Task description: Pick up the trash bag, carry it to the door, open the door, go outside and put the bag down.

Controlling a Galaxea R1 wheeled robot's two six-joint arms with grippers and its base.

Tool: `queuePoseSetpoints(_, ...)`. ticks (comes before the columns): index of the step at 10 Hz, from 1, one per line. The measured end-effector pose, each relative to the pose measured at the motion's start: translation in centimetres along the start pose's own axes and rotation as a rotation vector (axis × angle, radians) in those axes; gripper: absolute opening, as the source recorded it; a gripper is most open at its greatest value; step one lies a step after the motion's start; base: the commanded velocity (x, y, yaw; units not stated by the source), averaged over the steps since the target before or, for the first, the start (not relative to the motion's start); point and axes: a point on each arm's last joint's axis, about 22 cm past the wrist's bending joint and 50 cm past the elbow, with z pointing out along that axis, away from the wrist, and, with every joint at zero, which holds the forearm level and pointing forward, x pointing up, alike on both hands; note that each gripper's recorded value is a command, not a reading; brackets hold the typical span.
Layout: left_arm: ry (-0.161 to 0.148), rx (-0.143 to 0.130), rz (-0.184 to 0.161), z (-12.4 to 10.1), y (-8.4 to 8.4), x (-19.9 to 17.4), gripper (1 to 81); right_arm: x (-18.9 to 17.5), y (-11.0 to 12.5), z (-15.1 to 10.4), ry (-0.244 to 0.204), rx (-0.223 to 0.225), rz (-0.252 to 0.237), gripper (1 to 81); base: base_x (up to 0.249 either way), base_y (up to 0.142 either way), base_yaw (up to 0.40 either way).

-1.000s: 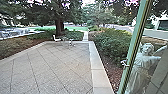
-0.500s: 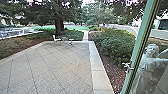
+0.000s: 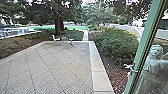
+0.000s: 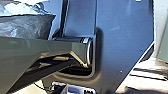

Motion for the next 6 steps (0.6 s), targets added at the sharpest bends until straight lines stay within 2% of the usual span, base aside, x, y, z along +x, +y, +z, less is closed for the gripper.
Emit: queuePoseSetpoints(6, -0.001, 0.0, -0.001, 0.0, 0.01, -0.37, 1.0, -0.27, 0.02, 0.02, 0.0, -0.001, 0.0, 81.1, 0.109, 0.0, 0.0)
